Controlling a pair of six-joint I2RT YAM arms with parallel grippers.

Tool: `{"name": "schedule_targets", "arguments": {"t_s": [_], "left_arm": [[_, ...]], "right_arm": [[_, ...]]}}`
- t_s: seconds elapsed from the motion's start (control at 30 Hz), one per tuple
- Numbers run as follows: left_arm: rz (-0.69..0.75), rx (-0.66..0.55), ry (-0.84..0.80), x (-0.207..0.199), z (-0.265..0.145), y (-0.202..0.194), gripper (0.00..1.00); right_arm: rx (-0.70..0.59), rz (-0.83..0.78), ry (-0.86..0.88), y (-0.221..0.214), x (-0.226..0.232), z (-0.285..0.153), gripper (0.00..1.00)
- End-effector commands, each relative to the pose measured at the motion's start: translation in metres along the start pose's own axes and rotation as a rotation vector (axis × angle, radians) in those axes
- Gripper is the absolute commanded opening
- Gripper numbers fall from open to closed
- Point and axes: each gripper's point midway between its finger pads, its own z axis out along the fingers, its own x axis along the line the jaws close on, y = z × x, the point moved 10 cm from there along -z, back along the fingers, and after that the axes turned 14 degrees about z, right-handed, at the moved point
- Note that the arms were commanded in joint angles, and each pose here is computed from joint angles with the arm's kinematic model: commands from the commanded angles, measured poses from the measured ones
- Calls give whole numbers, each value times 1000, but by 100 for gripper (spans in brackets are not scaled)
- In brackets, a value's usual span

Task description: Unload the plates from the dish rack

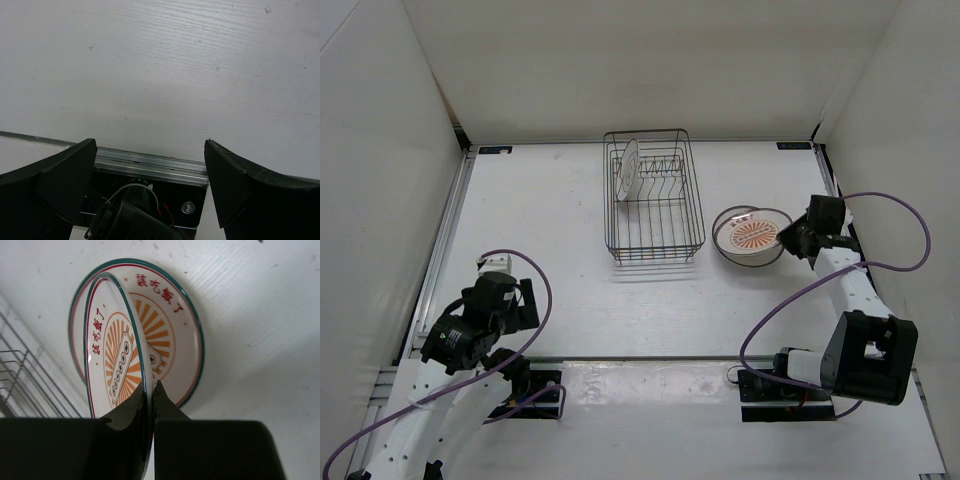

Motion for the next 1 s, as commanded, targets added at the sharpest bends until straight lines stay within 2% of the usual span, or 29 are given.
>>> {"name": "schedule_targets", "arguments": {"t_s": [0.0, 0.17, 0.27, 0.3, 0.4, 0.43, 0.5, 0.63, 0.73, 0.77, 0.87, 0.9, 0.97], "left_arm": [[-10, -13, 13, 1, -2, 3, 100], [-10, -15, 13, 1, -1, 3, 100], [-4, -10, 10, 1, -1, 2, 100], [-7, -13, 11, 1, -1, 3, 100], [-6, -10, 12, 1, -1, 3, 100], [-5, -4, 13, 1, -1, 2, 100], [-3, -7, 9, 0, 0, 2, 100], [-4, -8, 9, 0, 0, 3, 100], [1, 0, 8, 0, 0, 2, 100], [4, -1, 7, 0, 1, 3, 100], [13, 10, -3, -2, 2, 4, 100], [18, 16, -11, -3, 4, 6, 100], [59, 28, -48, -6, 5, 7, 100]], "right_arm": [[-35, 44, 243, 10, 25, -6, 0], [-4, 45, 206, -1, 2, 12, 0], [28, 65, 206, -7, -9, 21, 11], [56, 77, 201, -11, -14, 22, 19], [61, 91, 215, -14, -19, 29, 35], [63, 91, 213, -14, -20, 29, 48], [72, 83, 206, -15, -23, 30, 55], [73, 53, 158, -10, -19, 25, 90], [52, 45, 127, -1, -12, 16, 90], [84, 53, 63, -5, -18, 13, 90], [61, 84, -60, -8, -30, -2, 90], [1, 79, -27, -4, -28, -18, 90], [5, 49, -48, -8, -35, -33, 90]]}}
